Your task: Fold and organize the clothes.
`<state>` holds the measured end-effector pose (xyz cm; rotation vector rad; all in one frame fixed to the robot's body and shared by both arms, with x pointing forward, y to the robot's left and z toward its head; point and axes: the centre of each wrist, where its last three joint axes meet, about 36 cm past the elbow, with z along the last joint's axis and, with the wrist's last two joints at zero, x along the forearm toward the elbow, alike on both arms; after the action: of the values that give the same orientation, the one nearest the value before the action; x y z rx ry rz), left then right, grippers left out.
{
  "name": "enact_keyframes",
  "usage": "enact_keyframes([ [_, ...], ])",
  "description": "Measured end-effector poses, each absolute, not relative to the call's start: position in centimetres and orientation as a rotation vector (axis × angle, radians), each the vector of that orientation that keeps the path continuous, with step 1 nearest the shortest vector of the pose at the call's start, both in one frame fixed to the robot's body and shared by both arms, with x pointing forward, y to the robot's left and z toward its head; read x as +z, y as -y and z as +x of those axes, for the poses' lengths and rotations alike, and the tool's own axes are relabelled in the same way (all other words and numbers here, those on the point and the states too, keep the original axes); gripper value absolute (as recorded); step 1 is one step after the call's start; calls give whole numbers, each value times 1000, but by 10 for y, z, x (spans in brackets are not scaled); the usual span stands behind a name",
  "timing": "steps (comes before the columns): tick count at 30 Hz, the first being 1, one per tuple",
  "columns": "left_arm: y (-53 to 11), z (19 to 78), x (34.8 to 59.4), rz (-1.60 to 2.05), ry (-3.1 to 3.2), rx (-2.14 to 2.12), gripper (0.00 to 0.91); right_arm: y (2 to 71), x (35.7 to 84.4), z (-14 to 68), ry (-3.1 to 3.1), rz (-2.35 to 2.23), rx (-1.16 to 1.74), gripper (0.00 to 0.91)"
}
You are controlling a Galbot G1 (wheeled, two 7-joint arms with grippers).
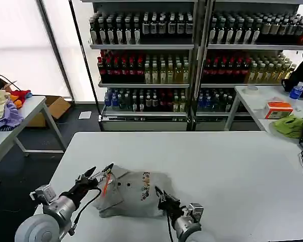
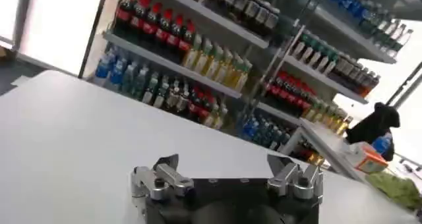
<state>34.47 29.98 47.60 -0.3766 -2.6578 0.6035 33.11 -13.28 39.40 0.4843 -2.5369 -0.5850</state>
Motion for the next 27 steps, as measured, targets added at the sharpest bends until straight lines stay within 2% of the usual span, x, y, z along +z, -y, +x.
enact_keyframes([
  [12, -314, 350, 474, -344, 2667, 589, 907, 199, 402, 340, 2532, 413, -433, 0],
  [13, -314, 351, 473, -341, 2666, 591, 907, 204, 402, 341, 2534, 405, -415, 484],
  [14, -314, 352, 472, -338, 2665, 593, 907, 208, 403, 341, 2537, 398, -393, 907],
  [27, -321, 356, 474, -351, 2685, 572, 907, 243, 424, 340, 2718, 343, -107, 907],
])
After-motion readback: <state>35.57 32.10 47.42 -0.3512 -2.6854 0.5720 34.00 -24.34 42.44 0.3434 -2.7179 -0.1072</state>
